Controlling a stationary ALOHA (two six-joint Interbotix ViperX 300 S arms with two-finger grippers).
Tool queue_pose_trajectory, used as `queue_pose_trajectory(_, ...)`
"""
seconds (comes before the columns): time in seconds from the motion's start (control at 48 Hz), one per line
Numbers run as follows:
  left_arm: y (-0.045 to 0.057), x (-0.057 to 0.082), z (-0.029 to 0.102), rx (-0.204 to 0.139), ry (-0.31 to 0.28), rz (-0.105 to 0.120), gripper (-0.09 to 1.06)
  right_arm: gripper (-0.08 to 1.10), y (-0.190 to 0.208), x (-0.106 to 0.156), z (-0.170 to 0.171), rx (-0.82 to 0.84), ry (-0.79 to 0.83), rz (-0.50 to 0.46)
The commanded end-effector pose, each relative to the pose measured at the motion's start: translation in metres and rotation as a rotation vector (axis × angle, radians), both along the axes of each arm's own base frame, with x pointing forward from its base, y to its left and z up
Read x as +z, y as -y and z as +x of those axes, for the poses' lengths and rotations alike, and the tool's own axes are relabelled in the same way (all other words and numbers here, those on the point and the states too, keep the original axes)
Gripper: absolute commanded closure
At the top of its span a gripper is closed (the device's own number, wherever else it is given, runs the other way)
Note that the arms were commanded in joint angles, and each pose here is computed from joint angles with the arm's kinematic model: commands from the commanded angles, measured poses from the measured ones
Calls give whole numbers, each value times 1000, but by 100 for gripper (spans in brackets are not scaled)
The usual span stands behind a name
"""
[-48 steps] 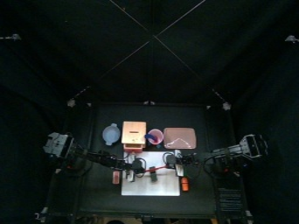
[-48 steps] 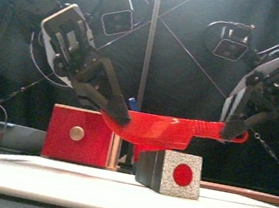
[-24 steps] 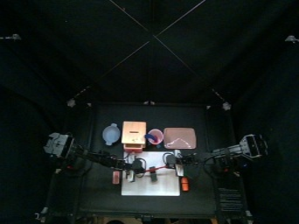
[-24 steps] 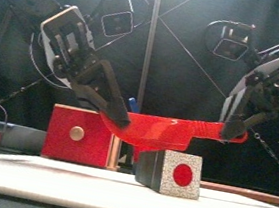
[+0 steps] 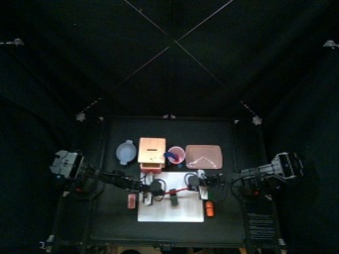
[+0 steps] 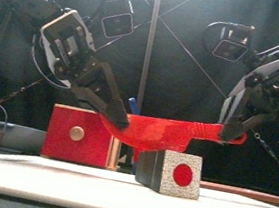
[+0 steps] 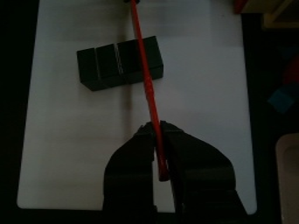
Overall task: Place sushi on board then cut the sushi with the knife then place the pieces on the plate
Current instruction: Cut the sushi into 4 pieces
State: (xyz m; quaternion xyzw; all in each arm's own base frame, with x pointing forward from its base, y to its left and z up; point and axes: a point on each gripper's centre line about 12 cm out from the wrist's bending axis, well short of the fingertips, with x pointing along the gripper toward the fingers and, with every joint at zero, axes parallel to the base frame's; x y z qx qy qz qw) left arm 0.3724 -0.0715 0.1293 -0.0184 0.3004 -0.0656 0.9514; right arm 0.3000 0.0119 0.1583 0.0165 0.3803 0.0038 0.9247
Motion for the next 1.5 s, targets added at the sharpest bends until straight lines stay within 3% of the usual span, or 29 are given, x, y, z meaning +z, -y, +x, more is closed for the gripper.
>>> queue_pose_trajectory(0.021, 7, 15, 3, -30, 45, 7, 66, 66, 12, 11, 6, -40, 35, 0)
queue_pose_trajectory(0.708, 11, 5, 2, -29, 17, 0, 66, 66, 9, -3, 10, -39, -9, 9)
queue_pose_trajectory(1.146, 11, -18, 8, -27, -37, 12, 66, 66, 11, -20, 16, -43, -24, 13)
queue_pose_trajectory(1.5, 7, -11, 9, -25, -24, 19, 66, 66, 20, -20, 21, -33, -14, -23)
